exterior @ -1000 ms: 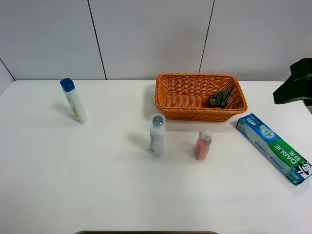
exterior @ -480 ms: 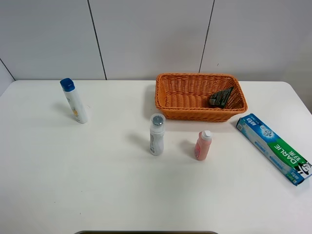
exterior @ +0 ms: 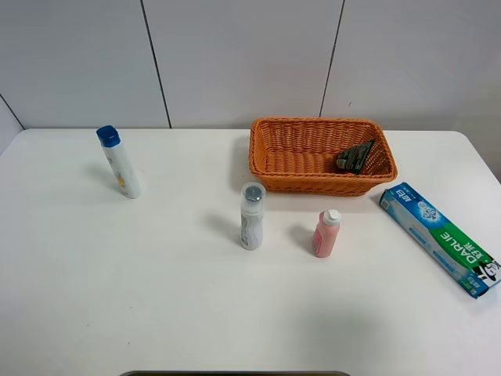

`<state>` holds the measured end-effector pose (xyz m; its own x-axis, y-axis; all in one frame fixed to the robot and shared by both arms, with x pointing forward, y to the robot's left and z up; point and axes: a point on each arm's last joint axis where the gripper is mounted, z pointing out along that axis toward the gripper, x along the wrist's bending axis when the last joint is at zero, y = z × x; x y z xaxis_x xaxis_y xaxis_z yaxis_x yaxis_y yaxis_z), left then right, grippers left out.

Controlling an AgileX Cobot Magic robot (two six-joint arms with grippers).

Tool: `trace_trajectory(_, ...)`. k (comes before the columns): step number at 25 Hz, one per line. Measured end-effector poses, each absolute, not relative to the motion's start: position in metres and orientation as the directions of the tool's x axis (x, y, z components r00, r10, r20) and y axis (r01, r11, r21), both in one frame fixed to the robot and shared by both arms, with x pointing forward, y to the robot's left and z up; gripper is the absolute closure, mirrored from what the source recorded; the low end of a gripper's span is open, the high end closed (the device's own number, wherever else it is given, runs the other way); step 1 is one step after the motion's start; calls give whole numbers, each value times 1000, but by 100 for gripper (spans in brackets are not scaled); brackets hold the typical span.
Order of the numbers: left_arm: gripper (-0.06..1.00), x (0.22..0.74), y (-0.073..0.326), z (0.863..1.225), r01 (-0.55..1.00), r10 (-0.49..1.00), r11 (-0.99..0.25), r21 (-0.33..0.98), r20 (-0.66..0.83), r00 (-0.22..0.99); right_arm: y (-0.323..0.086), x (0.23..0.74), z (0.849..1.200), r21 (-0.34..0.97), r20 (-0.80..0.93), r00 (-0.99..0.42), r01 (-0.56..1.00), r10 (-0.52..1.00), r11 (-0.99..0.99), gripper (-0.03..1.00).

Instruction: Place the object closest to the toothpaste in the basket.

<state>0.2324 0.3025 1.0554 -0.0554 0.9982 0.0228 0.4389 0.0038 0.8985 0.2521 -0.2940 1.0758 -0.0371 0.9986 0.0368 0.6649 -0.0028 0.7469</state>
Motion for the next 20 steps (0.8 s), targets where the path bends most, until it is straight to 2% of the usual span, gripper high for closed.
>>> trace_trajectory(3, 1, 232, 303, 1055, 439, 998, 4, 899, 23, -55, -294, 246, 1057, 782, 35, -36, 623, 999, -5, 33)
trace_trajectory(5, 1, 232, 303, 1055, 439, 998, 4, 899, 23, -55, -294, 244, 1057, 802, 33, -37, 598, 999, -4, 33)
trace_trajectory(9, 1, 232, 303, 1055, 439, 998, 4, 899, 23, -55, -294, 231, 1062, 898, -20, -61, 439, 998, 45, 33)
trace_trajectory(20, 1, 232, 303, 1055, 439, 998, 4, 899, 23, -55, -295, 232, 1053, 887, -37, -108, 454, 994, 82, 33)
